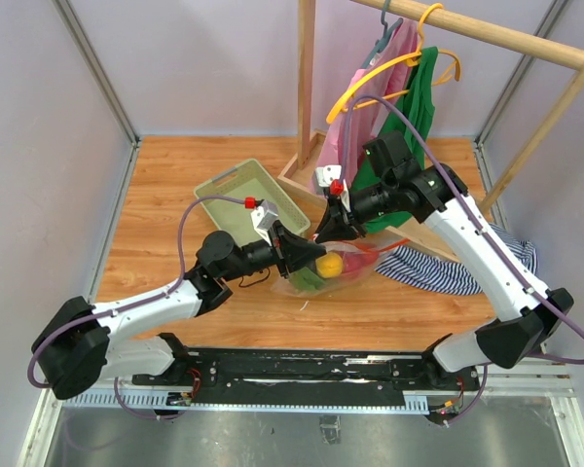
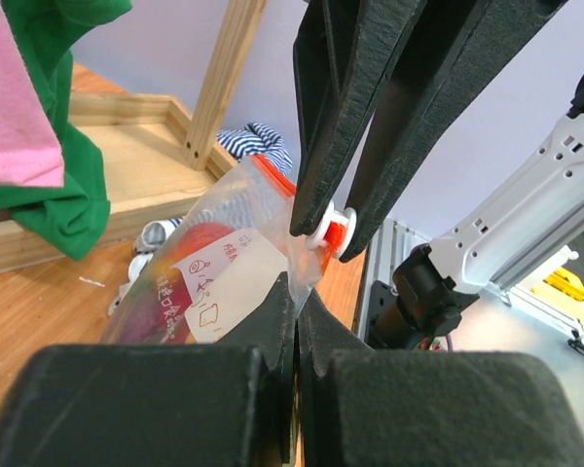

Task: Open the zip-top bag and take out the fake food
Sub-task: Unzip the zipper food storage bag at the center of the board.

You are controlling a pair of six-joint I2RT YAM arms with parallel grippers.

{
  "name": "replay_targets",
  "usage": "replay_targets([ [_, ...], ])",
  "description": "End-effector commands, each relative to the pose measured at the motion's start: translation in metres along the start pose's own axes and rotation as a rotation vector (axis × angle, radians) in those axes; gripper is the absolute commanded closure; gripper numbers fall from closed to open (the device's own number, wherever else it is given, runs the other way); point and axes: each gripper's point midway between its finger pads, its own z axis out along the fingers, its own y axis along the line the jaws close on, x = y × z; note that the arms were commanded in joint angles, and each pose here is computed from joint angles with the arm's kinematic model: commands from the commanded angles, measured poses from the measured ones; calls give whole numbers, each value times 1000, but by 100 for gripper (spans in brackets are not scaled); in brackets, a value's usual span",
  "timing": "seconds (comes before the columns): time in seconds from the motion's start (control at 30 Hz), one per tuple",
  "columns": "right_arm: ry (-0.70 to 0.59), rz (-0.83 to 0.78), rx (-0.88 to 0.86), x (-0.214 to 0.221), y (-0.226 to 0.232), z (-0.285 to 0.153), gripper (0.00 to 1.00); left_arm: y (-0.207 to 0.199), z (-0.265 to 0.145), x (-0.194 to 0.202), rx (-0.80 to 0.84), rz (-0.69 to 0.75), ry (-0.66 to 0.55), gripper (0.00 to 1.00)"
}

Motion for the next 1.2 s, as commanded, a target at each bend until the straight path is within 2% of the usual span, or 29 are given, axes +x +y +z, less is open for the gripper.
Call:
replay_targets([
  [0.0,-2,-11,-5,-1,8,1,89,-6,-2,-20,13,47,-60,100],
  [0.5,-4,18,6,10,6,-4,92,0,-14,-26,-36,120,-112,100],
  [1.17,30,5,33,31,6,-16,92,10,-20,-24,-64,134,-119,100],
])
